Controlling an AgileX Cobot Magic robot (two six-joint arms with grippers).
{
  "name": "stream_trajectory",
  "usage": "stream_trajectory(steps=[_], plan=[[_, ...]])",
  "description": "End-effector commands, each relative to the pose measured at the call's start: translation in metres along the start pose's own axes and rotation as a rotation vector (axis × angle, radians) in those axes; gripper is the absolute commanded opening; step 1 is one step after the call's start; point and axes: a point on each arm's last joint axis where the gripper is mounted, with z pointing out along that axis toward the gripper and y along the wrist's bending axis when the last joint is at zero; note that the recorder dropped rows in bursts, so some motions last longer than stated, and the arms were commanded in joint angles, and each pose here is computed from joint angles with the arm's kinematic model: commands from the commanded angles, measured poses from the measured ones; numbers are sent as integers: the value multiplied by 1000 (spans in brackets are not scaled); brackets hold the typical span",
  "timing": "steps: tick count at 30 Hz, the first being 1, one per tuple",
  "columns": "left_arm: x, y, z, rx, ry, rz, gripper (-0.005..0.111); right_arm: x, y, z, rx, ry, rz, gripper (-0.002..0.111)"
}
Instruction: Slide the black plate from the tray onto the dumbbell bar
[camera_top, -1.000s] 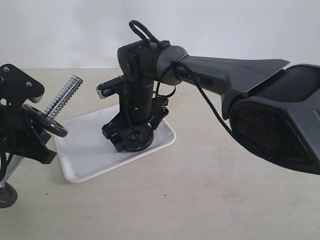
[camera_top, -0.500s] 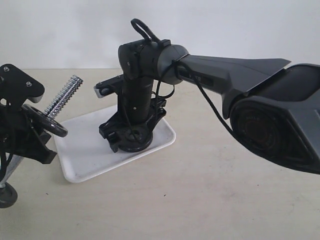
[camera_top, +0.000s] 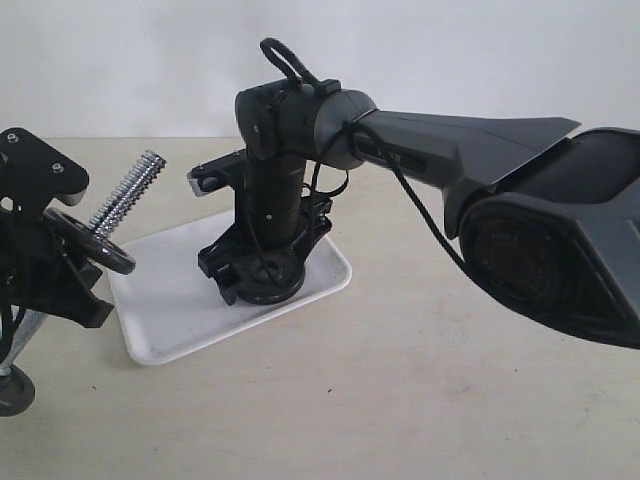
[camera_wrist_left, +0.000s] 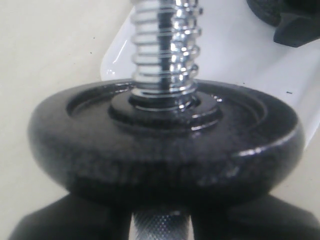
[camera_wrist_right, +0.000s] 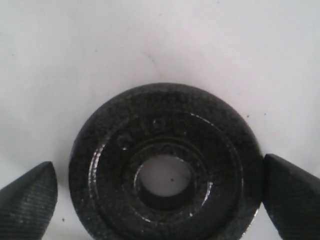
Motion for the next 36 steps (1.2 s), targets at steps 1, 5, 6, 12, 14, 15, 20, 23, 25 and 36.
stream_trajectory(steps=[1, 5, 6, 12, 14, 15, 20, 23, 25, 36], plan=[[-55, -4, -26, 87, -550, 49, 4, 5, -1, 10, -4, 41, 20, 76], [-55, -4, -26, 87, -550, 49, 4, 5, -1, 10, -4, 41, 16, 25], [-55, -4, -26, 87, -550, 49, 4, 5, -1, 10, -4, 41, 17, 13], [-55, -4, -26, 87, -550, 49, 4, 5, -1, 10, -4, 43, 10, 1], [-55, -4, -26, 87, -550, 49, 4, 5, -1, 10, -4, 43, 10, 1], [-55, -4, -26, 87, -550, 49, 4, 5, -1, 10, -2, 43, 9, 1], [-55, -4, -26, 87, -550, 49, 4, 5, -4, 10, 28, 47, -8, 1], [-55, -4, -26, 87, -550, 49, 4, 6, -4, 10, 27, 53, -38, 1], [-55, -4, -26, 87, -550, 49, 4, 6, -3, 10, 15, 52, -52, 2], [-55, -4, -26, 86, -550, 52, 4, 2, -1, 11, 1, 15, 5, 92]])
